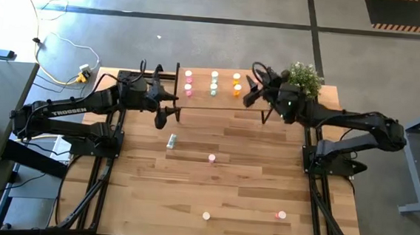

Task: Pick and place medicine bottles onto shelf by color
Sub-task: Adjust the orange pill bottle

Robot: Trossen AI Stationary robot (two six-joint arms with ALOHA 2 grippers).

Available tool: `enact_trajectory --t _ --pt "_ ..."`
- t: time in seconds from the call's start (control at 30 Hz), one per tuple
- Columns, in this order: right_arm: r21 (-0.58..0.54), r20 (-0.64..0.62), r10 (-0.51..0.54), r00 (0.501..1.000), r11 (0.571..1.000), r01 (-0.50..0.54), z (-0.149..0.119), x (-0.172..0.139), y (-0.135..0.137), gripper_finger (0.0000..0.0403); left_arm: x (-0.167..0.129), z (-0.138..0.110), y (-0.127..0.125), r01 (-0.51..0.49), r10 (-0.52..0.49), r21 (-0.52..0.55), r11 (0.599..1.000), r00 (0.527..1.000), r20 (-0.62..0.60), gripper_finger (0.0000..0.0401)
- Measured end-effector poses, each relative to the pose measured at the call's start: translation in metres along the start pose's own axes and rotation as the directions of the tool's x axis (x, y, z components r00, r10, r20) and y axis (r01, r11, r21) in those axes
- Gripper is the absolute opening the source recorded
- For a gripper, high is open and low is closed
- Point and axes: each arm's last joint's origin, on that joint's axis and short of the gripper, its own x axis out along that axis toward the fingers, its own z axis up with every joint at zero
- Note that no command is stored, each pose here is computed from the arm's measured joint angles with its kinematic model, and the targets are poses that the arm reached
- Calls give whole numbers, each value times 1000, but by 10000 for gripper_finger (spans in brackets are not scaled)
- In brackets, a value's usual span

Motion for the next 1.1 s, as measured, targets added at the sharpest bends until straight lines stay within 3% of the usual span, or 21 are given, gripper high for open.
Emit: enact_trajectory --t 0.27,0.47,1.1 --pt "-19 -67 -69 995 997 68 44 0 -23 181 3 -12 -8 73 -68 28 997 990 -126 225" --pt "-19 -64 -98 993 995 97 64 -2 -35 181 13 -19 -7 14 -7 34 999 981 -195 225" --pt "-54 -77 -102 992 994 98 69 -3 -38 181 31 -29 0 -86 113 105 991 954 -279 225"
